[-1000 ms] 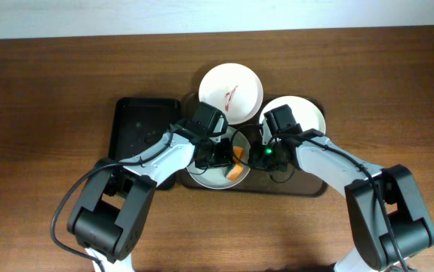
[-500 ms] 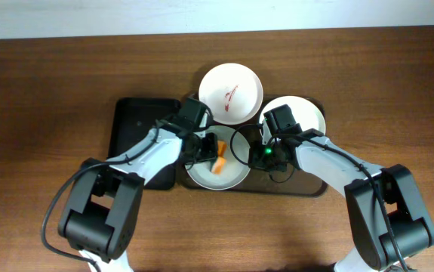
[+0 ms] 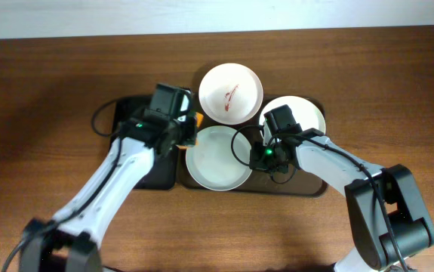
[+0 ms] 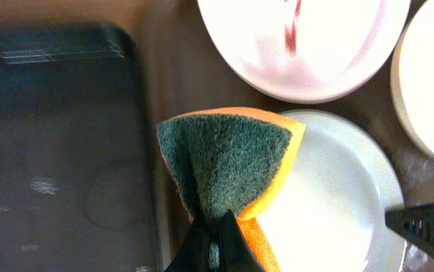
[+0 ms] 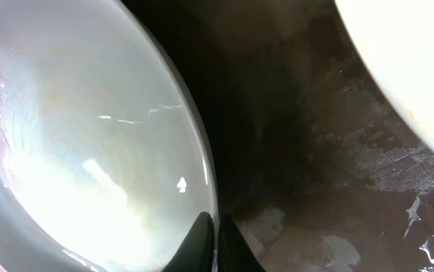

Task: Clean dirty plates on tray and stack at the side
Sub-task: 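Move the sponge back over the black tray with left gripper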

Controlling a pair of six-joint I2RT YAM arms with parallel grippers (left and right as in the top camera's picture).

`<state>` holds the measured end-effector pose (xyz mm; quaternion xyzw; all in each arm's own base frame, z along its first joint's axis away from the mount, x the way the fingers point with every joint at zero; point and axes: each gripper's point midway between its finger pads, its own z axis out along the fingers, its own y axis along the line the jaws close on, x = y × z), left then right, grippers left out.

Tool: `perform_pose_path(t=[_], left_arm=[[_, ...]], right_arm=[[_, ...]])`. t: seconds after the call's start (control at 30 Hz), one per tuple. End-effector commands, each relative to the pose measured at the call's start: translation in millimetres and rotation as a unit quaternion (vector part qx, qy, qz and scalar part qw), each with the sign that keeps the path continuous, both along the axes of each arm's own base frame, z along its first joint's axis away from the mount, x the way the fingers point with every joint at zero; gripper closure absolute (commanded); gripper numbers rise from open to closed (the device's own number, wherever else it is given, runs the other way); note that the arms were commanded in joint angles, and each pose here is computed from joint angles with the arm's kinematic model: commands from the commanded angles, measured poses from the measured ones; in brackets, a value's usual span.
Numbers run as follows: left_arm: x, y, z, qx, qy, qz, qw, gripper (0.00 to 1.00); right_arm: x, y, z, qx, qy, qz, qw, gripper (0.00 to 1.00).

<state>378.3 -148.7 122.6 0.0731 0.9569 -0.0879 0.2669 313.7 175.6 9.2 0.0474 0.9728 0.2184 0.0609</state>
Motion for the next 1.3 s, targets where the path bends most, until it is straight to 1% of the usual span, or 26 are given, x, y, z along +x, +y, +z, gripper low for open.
perform_pose_path(t=[0.0,0.07,0.2,0.37,0.53,0.57,0.6,0.63,0.7,0.77,0.87,1.03,1.1,1.13,1.17,1.2,1.23,1.27], left_arm=[[10,49,17,0.077,-0.033,0.054,0.995,1.0],[9,71,3,0.098,-0.008,0.079,0.992,1.0],[11,91,-28,0.11,0.036,0.099,0.988,1.0],[3,96,-79,0.133,0.105,0.095,0.981,1.0],[-6,98,-102,0.145,0.142,0.091,0.975,1.0],[-7,98,-103,0.146,0.145,0.091,0.974,0.96],[-8,98,-104,0.147,0.147,0.09,0.974,0.78],[-8,98,-104,0.147,0.147,0.09,0.974,0.67],[-6,99,-103,0.146,0.144,0.092,0.974,0.61],[-4,98,-103,0.144,0.139,0.092,0.975,0.54],[0,97,-103,0.142,0.133,0.093,0.976,0.51],[10,94,-116,0.139,0.124,0.093,0.978,0.5],[14,94,-121,0.138,0.12,0.094,0.979,0.53],[16,93,-122,0.137,0.117,0.094,0.979,0.59],[18,93,-124,0.136,0.115,0.094,0.979,0.69],[20,92,-124,0.135,0.112,0.095,0.98,0.87],[21,92,-124,0.135,0.11,0.095,0.98,1.0],[22,92,-124,0.134,0.109,0.095,0.98,1.0]], right_arm=[[-5,-5,-11,-0.019,0.011,0.001,1.0,0.95],[-5,-5,-11,-0.019,0.011,0.001,1.0,0.95],[-5,-5,-11,-0.019,0.011,0.001,1.0,0.95],[-6,-6,-11,-0.02,0.014,0.001,1.0,0.95],[-6,-6,-11,-0.02,0.011,0.006,1.0,0.95],[-6,-6,-11,-0.02,0.011,0.006,1.0,0.95],[-6,-6,-11,-0.021,0.011,0.006,1.0,0.95],[-6,-6,-11,-0.021,0.011,0.006,1.0,0.95],[-7,-6,-11,-0.021,0.012,0.006,1.0,0.95],[-7,-6,-11,-0.021,0.012,0.006,1.0,0.95],[-7,-6,-11,-0.021,0.012,0.006,1.0,0.95],[-7,-6,-11,-0.021,0.012,0.006,1.0,0.95],[-7,-6,-11,-0.021,0.012,0.006,1.0,0.95],[-7,-6,-11,-0.021,0.012,0.006,1.0,0.95],[-7,-6,-11,-0.021,0.012,0.006,1.0,0.95],[-7,-6,-11,-0.021,0.012,0.006,1.0,0.95],[-7,-6,-11,-0.021,0.012,0.006,1.0,0.95],[-7,-6,-11,-0.021,0.013,0.006,1.0,0.94]])
